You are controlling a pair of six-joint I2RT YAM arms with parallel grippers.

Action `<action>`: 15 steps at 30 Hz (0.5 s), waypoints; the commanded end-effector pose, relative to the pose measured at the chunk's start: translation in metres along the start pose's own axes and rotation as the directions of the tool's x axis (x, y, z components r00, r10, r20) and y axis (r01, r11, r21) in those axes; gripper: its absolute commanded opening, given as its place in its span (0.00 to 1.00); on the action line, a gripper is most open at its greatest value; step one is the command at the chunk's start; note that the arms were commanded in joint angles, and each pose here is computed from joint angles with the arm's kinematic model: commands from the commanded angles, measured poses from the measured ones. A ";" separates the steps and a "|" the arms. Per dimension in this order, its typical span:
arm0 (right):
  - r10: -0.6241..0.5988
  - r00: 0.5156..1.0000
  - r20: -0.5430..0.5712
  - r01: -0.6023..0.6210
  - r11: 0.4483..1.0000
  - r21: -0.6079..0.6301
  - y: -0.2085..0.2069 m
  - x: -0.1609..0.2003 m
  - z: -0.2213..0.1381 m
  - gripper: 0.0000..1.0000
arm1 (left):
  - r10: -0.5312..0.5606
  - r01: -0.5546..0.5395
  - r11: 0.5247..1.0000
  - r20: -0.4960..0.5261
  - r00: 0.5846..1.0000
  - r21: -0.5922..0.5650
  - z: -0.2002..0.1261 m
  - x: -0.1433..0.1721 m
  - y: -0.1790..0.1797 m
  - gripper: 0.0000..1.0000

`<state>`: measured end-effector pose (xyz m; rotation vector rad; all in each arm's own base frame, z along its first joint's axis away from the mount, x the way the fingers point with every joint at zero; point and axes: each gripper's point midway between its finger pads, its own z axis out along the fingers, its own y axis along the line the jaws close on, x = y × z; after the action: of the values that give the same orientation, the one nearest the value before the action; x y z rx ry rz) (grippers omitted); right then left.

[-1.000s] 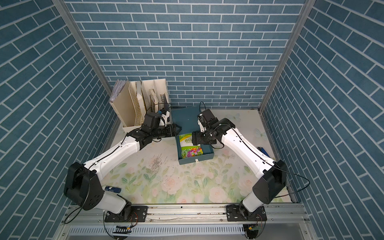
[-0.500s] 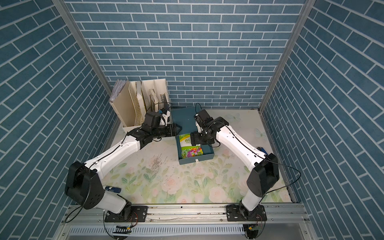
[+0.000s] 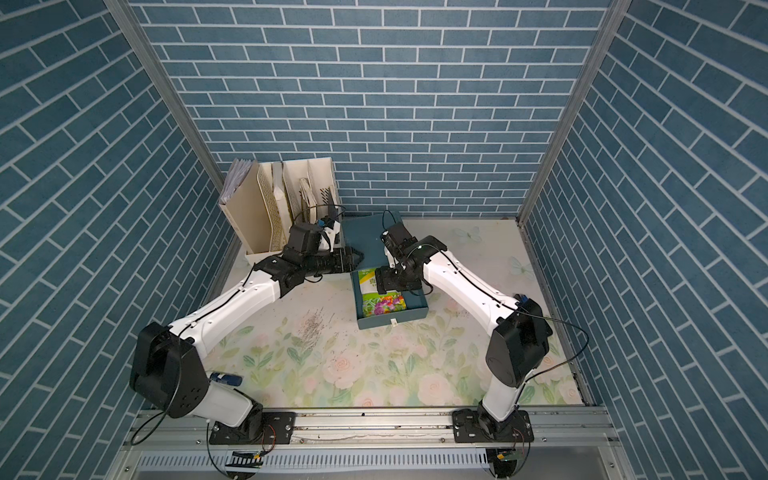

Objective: Take the seed bags out of the drawer
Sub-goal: Pick up the seed packet from the drawer.

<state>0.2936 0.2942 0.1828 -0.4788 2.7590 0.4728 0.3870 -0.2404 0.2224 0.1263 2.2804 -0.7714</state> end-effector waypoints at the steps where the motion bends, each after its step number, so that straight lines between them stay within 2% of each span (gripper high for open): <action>1: -0.012 1.000 0.000 0.012 0.999 -0.034 0.010 -0.001 0.006 0.72 | -0.011 0.004 0.998 -0.091 0.996 -0.070 0.008 0.022 0.022 0.78; 15: 0.016 1.000 0.013 -0.015 0.996 -0.085 0.018 -0.003 0.015 0.45 | -0.008 0.001 0.998 -0.100 0.995 -0.069 0.008 0.022 0.026 0.78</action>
<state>0.2960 0.3103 0.1824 -0.4708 2.7251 0.5645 0.3877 -0.2397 0.2219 0.1393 2.2822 -0.7846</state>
